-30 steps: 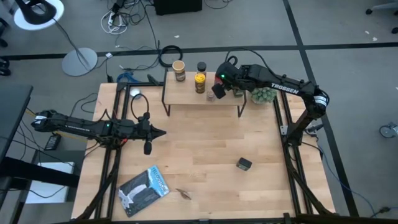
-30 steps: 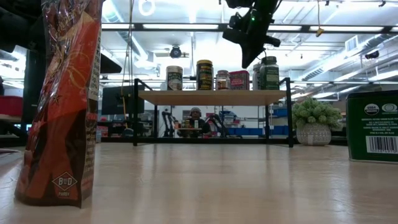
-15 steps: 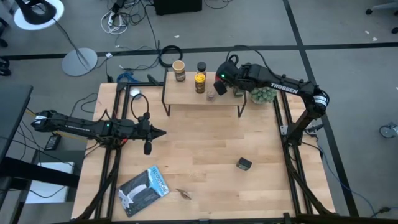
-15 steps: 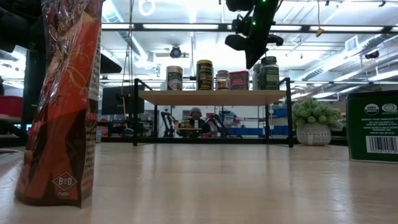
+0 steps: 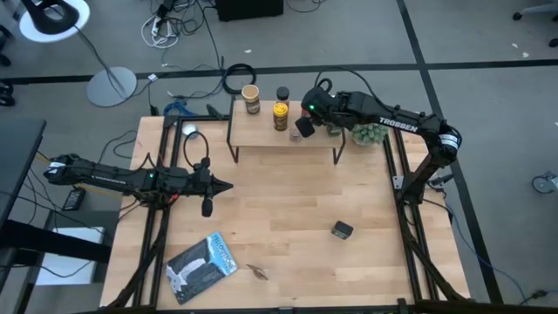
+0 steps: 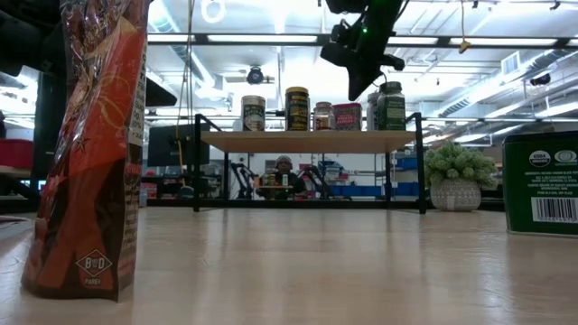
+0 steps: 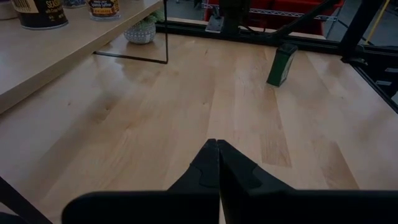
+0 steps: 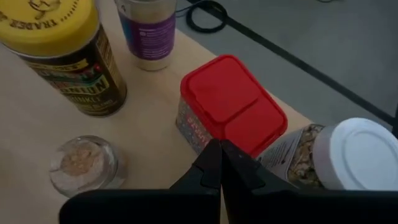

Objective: Shelf spices
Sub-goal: Put the red seasoning can on the shelf, then put the green seasoning can on the shelf aligned with the other red seasoning can

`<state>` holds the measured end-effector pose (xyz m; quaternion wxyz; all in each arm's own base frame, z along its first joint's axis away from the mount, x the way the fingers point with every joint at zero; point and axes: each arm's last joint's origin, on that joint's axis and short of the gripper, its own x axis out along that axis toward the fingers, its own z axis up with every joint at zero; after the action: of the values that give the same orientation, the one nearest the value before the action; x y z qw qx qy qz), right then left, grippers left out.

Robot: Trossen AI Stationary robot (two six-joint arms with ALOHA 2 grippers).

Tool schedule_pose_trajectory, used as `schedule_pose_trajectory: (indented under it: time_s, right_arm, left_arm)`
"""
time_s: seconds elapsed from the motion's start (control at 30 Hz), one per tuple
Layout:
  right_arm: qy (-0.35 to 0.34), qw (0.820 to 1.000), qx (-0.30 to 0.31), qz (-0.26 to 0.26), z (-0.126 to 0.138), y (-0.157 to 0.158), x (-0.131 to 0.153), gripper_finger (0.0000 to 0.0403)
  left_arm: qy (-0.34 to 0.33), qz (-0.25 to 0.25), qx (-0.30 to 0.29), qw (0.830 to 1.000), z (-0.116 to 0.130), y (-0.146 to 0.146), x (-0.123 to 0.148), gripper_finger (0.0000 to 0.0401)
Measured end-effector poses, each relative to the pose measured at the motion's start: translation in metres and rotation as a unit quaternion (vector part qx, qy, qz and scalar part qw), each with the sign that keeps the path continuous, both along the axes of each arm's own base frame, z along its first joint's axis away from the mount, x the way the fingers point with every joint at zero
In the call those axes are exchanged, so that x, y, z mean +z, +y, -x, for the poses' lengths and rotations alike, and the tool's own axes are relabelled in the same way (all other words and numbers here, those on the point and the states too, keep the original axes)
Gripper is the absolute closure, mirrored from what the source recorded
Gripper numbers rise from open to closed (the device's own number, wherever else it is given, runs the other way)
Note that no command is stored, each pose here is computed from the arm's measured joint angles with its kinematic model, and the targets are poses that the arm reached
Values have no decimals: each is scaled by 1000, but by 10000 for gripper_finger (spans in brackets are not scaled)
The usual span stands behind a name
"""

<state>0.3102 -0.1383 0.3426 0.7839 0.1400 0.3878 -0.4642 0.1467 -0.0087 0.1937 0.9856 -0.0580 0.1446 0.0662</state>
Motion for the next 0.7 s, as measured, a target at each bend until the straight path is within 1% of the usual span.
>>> schedule_pose_trajectory:
  time_s: [0.13,0.2,0.33,0.43,0.53,0.7]
  right_arm:
    - [27,1000,-4,-12,-5,-6,-13,403]
    - [38,999,-7,-9,-8,-10,-18,403]
    - [71,997,-16,14,-17,-12,-32,403]
    - [58,998,3,22,-22,-5,-28,403]
    - [41,998,16,36,-26,5,-17,403]
    - [22,997,23,72,-27,20,12,403]
  left_arm:
    - [0,0,0,1000,0,0,0,401]
    - [0,0,0,1000,0,0,0,401]
    - [0,0,0,1000,0,0,0,401]
    - [2,0,0,1000,0,0,0,401]
    - [2,-1,0,1000,0,0,-1,401]
    - [5,-1,0,1000,0,0,-1,401]
